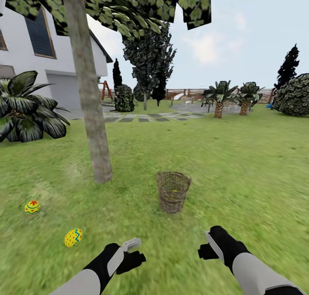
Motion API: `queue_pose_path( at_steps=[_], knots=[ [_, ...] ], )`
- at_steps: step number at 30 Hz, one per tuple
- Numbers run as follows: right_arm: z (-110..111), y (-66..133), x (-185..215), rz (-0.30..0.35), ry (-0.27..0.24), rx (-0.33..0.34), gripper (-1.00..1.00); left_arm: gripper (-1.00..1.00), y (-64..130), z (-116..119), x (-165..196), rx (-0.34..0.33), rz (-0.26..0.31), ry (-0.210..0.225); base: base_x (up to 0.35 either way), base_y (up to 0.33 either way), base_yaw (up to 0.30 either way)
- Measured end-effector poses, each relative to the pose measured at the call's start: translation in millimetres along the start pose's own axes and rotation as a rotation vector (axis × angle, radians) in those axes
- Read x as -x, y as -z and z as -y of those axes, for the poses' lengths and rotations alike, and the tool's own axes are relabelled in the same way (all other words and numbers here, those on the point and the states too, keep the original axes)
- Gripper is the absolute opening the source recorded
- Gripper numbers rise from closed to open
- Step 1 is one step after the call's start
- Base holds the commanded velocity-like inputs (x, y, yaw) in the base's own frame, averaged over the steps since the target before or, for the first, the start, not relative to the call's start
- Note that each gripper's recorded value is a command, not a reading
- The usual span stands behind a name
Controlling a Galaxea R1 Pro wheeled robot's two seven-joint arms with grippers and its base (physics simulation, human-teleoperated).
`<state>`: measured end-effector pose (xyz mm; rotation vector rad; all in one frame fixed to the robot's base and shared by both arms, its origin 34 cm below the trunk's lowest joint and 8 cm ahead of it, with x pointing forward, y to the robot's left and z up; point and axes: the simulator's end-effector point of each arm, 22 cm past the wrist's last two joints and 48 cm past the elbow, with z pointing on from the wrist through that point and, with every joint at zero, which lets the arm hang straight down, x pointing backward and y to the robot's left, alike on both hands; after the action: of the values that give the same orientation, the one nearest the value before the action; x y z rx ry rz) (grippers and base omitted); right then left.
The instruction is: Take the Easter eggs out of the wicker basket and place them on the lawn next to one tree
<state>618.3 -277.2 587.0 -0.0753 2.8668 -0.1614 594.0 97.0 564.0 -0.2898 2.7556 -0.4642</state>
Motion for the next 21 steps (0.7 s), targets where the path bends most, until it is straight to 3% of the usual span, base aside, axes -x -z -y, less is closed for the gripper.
queue_pose_path(
  at_steps=[21],
  knots=[
    [-1.8,-7.6,-5.9,-0.019,0.004,0.0,1.0,1.0,-6.2,-3.4,-5.8,0.006,-0.016,-0.001,0.0,-0.308,0.256]
  ],
)
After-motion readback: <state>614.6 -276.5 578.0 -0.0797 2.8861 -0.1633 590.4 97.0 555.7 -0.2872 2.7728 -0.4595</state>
